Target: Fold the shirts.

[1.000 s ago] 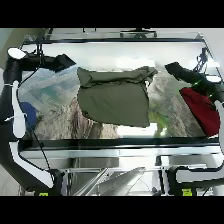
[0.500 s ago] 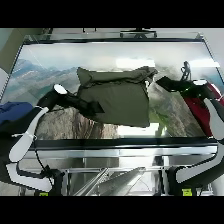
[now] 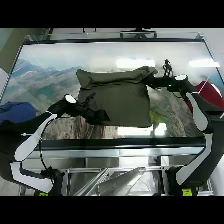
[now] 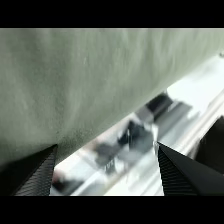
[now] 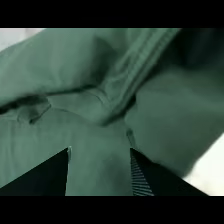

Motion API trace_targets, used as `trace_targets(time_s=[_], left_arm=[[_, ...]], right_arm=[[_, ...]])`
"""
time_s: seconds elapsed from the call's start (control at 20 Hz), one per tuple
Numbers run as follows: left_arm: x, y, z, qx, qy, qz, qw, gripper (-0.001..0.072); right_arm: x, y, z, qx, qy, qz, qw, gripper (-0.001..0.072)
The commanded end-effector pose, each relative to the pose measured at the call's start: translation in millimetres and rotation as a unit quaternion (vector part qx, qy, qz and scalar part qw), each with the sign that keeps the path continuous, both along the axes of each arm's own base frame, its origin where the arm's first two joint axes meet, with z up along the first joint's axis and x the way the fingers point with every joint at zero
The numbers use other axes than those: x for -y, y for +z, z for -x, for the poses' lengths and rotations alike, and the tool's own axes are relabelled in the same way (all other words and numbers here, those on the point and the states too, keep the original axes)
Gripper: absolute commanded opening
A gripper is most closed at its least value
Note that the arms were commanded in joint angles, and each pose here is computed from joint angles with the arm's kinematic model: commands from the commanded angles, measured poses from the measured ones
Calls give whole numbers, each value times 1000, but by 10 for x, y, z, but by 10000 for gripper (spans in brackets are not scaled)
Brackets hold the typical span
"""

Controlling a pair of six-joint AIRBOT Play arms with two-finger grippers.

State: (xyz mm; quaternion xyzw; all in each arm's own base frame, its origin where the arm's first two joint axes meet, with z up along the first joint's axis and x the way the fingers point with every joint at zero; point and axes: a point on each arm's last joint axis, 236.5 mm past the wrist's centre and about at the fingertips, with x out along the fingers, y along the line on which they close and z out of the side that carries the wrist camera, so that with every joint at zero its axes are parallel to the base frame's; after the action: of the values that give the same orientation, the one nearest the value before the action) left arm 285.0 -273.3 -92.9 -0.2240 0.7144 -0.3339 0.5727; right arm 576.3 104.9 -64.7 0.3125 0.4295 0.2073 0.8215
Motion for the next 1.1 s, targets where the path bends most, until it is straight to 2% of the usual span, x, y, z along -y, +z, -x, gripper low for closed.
trace_targets(time_s=[0.0, 0.2, 0.4, 0.5, 0.55, 0.6, 0.95, 1.0, 1.05], left_arm=[[-76, 178, 253, -52, -34, 24, 998, 691], [-260, 301, 195, -31, -31, 7, 999, 690], [-713, 281, 58, 0, -11, -66, 998, 691], [-956, 230, -139, 32, 23, -110, 993, 691], [-1029, 213, -267, 51, 44, -120, 990, 691], [-1058, 203, -358, 62, 59, -122, 989, 690], [-1050, -138, -391, 43, 61, -134, 988, 690], [-1021, -188, -385, 45, 54, -135, 988, 689], [-993, -240, -363, 41, 49, -137, 989, 631]], right_arm=[[13, 14, -125, 5, -15, -2, 1000, 427], [161, -16, -196, 6, -41, 2, 999, 427], [216, -14, -227, 5, -54, 1, 999, 426], [236, -10, -257, 5, -66, -1, 998, 426], [247, -9, -268, 7, -69, 0, 998, 400], [249, -9, -268, 7, -69, 0, 998, 348], [225, -4, -314, 4, -81, -23, 996, 341], [217, 3, -321, 3, -84, -30, 996, 306], [206, -9, -320, 1, -85, -34, 996, 189]])
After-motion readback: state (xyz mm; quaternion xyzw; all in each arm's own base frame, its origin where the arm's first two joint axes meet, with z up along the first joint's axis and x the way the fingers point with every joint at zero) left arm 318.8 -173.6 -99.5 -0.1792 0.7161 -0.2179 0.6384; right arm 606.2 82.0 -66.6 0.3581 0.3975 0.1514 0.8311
